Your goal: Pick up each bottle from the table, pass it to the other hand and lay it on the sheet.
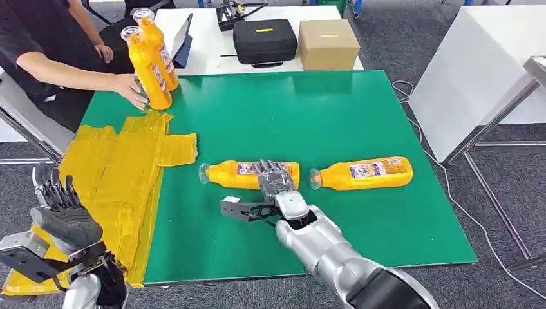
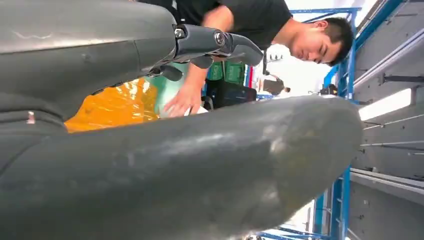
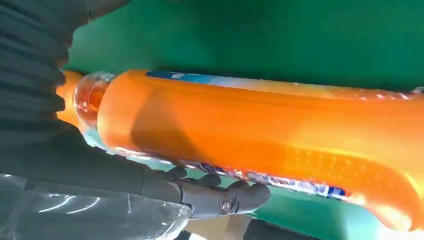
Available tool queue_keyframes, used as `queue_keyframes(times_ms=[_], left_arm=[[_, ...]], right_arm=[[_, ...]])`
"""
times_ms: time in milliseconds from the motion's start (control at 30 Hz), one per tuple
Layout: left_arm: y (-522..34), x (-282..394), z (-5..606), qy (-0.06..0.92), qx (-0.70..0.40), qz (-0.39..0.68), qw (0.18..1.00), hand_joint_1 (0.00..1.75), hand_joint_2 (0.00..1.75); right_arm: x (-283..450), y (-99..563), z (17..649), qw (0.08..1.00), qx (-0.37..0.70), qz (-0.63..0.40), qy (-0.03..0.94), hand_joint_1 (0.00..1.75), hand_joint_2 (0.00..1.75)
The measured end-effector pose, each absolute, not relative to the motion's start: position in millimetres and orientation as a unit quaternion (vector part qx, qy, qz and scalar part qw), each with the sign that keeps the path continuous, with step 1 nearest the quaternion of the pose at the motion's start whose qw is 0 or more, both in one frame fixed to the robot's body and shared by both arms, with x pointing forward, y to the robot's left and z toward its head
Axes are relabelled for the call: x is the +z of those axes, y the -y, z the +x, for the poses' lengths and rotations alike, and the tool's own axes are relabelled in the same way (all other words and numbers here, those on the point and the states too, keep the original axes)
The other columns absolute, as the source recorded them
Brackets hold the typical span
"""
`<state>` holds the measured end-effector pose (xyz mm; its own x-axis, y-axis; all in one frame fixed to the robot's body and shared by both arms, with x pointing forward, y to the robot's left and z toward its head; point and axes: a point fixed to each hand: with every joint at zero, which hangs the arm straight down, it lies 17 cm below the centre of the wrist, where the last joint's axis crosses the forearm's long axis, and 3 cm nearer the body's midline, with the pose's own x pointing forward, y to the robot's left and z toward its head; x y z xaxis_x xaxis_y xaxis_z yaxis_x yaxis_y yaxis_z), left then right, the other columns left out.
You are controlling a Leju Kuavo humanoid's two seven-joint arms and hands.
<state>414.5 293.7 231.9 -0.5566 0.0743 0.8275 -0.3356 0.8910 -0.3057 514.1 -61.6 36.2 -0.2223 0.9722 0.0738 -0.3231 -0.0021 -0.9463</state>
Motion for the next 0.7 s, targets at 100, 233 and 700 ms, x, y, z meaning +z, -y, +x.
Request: queue_keyframes(times_ms=[100,233,700], left_arm=[[-293,231,418,0.853,0.221,0.076,0.467,0.00,0.00],[-292,227,419,0.850,0.221,0.076,0.472,0.00,0.00],[-291,222,420,0.846,0.222,0.077,0.479,0.00,0.00]], right_arm=[[40,70,519,0.507,0.621,-0.382,0.459,0.00,1.75],[43,81,523,0.496,0.612,-0.420,0.451,0.00,1.75],[45,95,526,0.473,0.617,-0.459,0.431,0.00,1.75]])
